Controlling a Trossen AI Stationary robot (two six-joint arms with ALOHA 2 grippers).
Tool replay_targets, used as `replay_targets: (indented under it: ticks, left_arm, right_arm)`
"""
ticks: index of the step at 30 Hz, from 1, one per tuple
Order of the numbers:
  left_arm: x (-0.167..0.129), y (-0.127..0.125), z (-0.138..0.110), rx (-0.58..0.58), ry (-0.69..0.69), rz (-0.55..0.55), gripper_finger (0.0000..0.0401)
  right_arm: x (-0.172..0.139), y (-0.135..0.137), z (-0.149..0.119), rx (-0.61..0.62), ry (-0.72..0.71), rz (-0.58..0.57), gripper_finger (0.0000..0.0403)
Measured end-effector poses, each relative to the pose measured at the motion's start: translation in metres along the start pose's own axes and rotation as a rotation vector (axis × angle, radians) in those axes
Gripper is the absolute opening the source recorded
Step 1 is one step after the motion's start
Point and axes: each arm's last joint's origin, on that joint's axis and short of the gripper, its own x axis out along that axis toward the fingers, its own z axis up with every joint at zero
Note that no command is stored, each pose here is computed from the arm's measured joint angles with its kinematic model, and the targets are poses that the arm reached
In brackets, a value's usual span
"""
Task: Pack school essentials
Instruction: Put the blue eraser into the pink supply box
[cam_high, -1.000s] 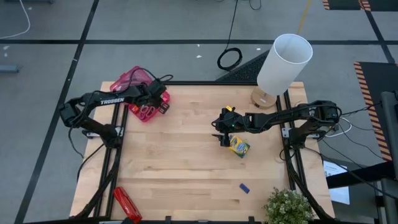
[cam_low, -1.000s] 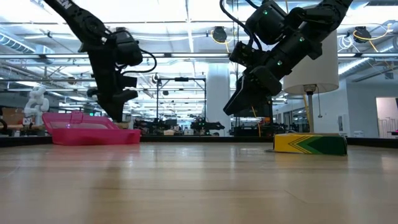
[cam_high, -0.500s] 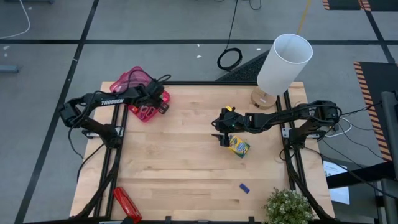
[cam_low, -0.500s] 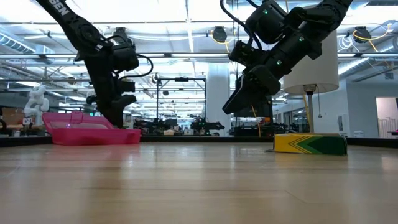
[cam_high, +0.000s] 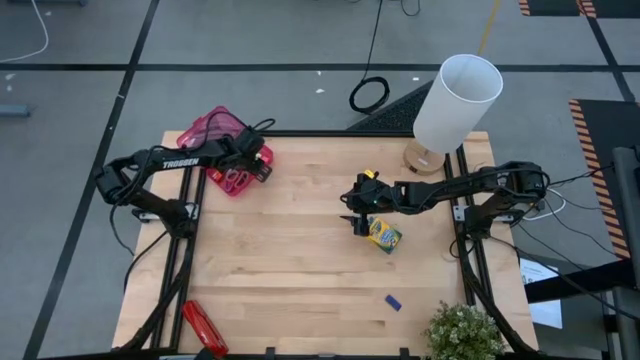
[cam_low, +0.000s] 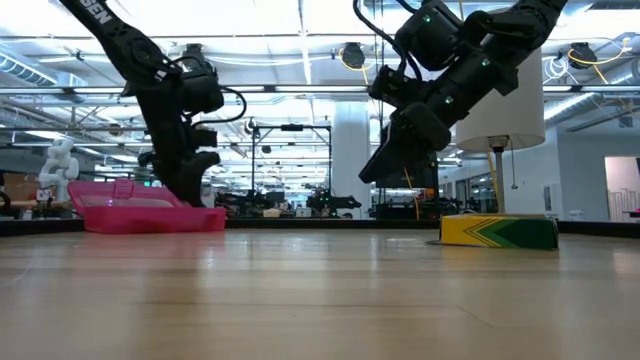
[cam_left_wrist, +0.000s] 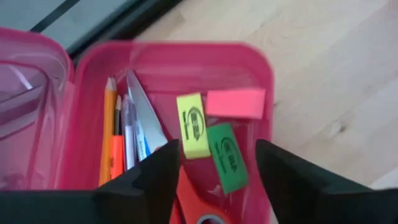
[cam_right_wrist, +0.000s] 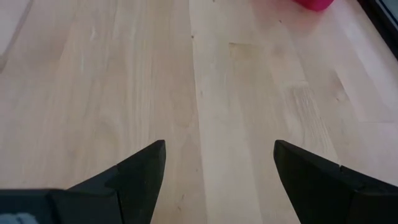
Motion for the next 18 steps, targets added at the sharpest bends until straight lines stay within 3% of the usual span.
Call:
replay_targets:
  ticks: [5, 11, 18]
  left_arm:
    - [-0.018, -0.006, 0.013, 0.006, -0.034, -0.020, 0.0228]
    - [-0.051, -0.022, 0.017, 0.060, -0.142, -0.086, 0.0210]
    - [-0.085, -0.037, 0.009, 0.118, -0.224, -0.192, 0.0188]
  right_arm:
    - [-0.006, 0.006, 0.003, 0.018, -0.008, 0.018, 0.0290]
    - [-0.019, 0.017, 0.010, 0.078, -0.038, 0.041, 0.0290]
    - [-0.041, 0.044, 0.013, 0.142, -0.040, -0.012, 0.0290]
